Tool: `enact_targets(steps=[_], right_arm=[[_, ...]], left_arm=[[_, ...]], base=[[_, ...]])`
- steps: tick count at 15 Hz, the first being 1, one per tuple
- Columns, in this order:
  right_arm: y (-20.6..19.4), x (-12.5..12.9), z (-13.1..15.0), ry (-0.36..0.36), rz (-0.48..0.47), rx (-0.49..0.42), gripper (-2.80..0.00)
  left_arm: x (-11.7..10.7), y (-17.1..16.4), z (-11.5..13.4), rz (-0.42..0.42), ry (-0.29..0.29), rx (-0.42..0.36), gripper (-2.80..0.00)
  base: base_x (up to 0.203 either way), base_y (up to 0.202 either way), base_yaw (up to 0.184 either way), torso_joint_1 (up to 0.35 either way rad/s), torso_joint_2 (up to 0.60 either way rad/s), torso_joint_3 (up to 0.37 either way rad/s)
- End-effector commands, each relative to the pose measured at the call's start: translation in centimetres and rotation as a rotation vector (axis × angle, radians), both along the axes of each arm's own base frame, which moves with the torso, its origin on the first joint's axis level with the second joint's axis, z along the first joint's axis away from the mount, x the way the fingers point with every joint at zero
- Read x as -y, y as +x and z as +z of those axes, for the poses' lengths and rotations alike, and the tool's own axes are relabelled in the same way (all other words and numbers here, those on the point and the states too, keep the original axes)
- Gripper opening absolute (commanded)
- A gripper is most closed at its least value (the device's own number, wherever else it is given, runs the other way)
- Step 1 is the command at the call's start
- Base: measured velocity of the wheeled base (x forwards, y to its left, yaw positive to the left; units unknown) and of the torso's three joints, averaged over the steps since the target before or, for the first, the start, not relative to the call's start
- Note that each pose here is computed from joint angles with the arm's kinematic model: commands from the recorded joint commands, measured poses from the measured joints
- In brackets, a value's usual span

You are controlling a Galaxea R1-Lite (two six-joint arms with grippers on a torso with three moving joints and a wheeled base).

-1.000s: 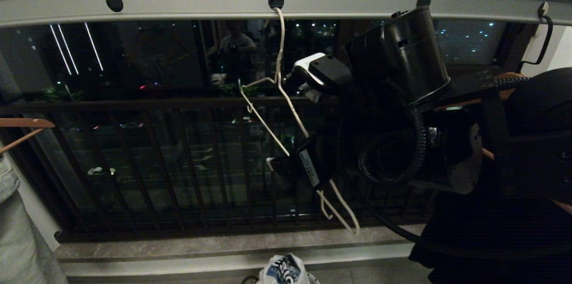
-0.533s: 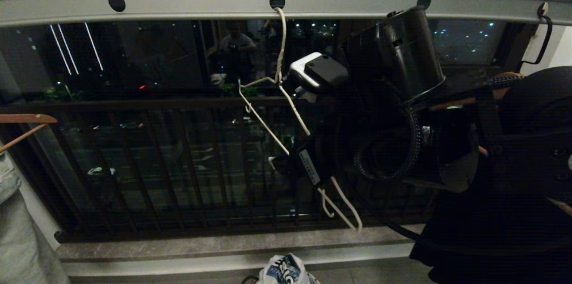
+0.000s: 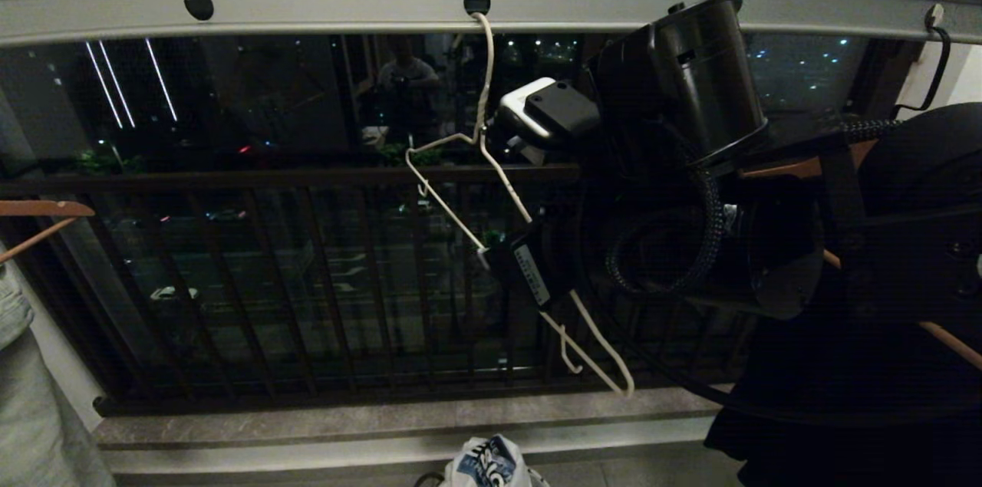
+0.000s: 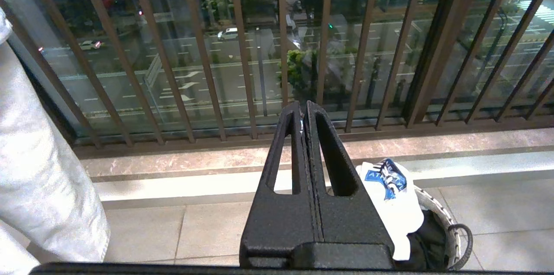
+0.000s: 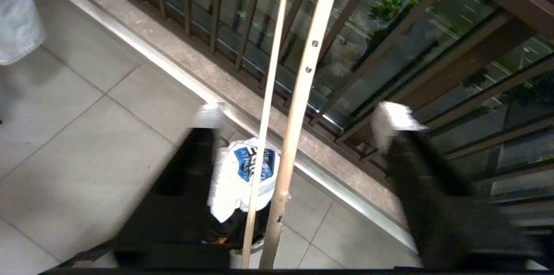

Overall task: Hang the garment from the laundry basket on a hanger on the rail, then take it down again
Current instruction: Pick up the clothes rack on the clothesline

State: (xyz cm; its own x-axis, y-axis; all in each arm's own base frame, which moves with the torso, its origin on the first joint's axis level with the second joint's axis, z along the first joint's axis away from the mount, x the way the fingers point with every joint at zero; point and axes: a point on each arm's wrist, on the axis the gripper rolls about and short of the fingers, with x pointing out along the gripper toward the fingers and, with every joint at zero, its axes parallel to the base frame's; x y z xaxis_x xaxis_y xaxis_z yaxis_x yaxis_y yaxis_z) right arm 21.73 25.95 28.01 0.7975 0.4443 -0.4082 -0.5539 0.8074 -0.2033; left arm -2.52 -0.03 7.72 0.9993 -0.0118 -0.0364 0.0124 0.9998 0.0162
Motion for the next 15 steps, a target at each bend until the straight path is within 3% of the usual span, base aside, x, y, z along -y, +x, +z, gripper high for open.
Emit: enact_targets(steps=[1, 15], right_arm=[[0.00, 0.07, 0.04, -0.003, -0.008, 0.004, -2.80], [-0.25, 0.49, 0.24, -0.033, -0.025, 0.031, -2.80]], left_arm=[[0.00, 0.01, -0.04, 0.000, 0.000, -0.002, -2.80], [0.00, 0.00, 0.00, 0.001, 0.000, 0.000, -2.80]], base=[[0.000, 0.000, 0.000, 0.000, 0.00, 0.000], [0.000, 0.000, 0.000, 0.000, 0.00, 0.000]])
